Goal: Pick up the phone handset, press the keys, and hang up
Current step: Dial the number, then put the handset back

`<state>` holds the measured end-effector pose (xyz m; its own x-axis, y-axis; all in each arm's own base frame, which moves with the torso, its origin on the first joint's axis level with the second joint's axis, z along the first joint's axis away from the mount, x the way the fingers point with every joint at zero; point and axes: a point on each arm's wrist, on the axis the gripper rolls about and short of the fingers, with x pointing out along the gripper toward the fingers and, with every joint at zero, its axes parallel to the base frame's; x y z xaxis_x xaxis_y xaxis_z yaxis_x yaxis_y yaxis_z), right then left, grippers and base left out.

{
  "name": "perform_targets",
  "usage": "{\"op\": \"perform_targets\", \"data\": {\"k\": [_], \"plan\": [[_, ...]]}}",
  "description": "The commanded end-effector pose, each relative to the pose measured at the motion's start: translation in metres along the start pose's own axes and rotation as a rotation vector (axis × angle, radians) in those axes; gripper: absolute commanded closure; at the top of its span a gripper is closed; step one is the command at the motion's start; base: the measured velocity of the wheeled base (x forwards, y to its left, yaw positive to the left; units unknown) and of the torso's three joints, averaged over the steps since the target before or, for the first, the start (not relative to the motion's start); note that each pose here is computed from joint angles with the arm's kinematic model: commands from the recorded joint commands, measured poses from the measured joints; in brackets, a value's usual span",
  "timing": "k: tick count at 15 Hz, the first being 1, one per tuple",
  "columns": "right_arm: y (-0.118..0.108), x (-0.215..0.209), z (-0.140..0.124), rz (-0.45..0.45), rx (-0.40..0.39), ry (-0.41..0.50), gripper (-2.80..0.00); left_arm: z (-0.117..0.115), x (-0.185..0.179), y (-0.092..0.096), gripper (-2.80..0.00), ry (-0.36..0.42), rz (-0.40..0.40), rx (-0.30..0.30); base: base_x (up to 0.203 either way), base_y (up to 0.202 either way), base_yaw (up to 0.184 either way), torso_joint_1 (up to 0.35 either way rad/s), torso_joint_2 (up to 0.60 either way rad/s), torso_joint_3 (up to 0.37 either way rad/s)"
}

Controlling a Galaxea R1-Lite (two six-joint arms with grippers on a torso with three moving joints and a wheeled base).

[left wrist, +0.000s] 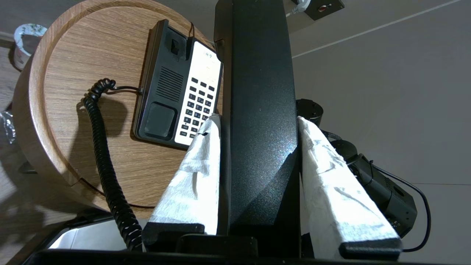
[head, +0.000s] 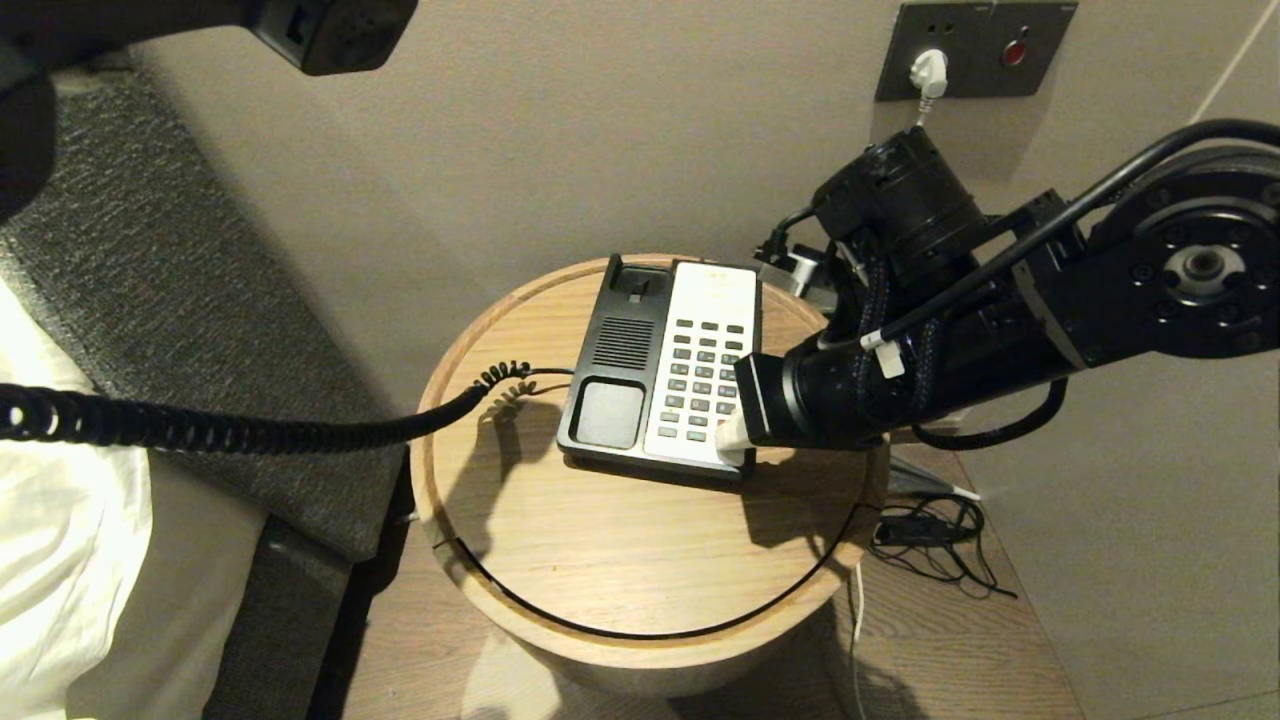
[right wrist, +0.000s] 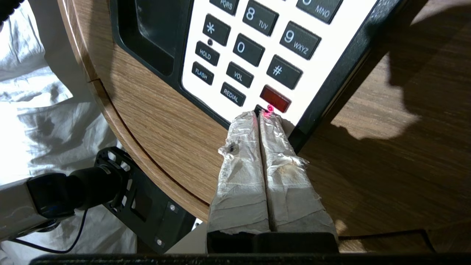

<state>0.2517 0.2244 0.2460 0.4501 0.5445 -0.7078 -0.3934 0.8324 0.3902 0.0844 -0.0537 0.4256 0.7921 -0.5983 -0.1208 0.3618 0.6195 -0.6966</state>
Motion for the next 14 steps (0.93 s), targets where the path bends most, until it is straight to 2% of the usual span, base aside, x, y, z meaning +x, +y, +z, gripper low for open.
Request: {"op": "perform_targets", "data": {"k": [1, 6, 9, 12, 14], "plan": [[0.001, -0.008, 0.000, 0.006, 0.003, -0.013, 0.00, -0.001, 0.000, 0.001, 0.00, 0.004, 0.004, -0.005, 0.000, 0.000, 0.000, 0.000, 0.00, 0.000], [0.009, -0.063, 0.000, 0.068, 0.017, -0.121, 0.00, -0.001, 0.001, 0.002, 0.00, 0.008, 0.009, -0.003, 0.000, 0.000, 0.000, 0.000, 0.00, 0.000], [0.006, -0.109, -0.004, 0.103, 0.040, -0.219, 0.00, -0.003, 0.008, 0.003, 0.00, 0.029, 0.015, 0.006, 0.000, 0.000, 0.000, 0.000, 0.00, 0.000], [-0.012, -0.178, -0.016, 0.106, 0.092, -0.387, 0.00, -0.012, 0.025, 0.010, 0.00, 0.101, 0.043, 0.094, 0.000, 0.000, 0.000, 0.000, 0.00, 0.000], [-0.026, -0.226, -0.037, 0.085, 0.128, -0.520, 0.00, -0.024, 0.039, 0.018, 0.00, 0.169, 0.069, 0.189, 0.000, 0.000, 0.000, 0.000, 0.00, 0.000]]}}
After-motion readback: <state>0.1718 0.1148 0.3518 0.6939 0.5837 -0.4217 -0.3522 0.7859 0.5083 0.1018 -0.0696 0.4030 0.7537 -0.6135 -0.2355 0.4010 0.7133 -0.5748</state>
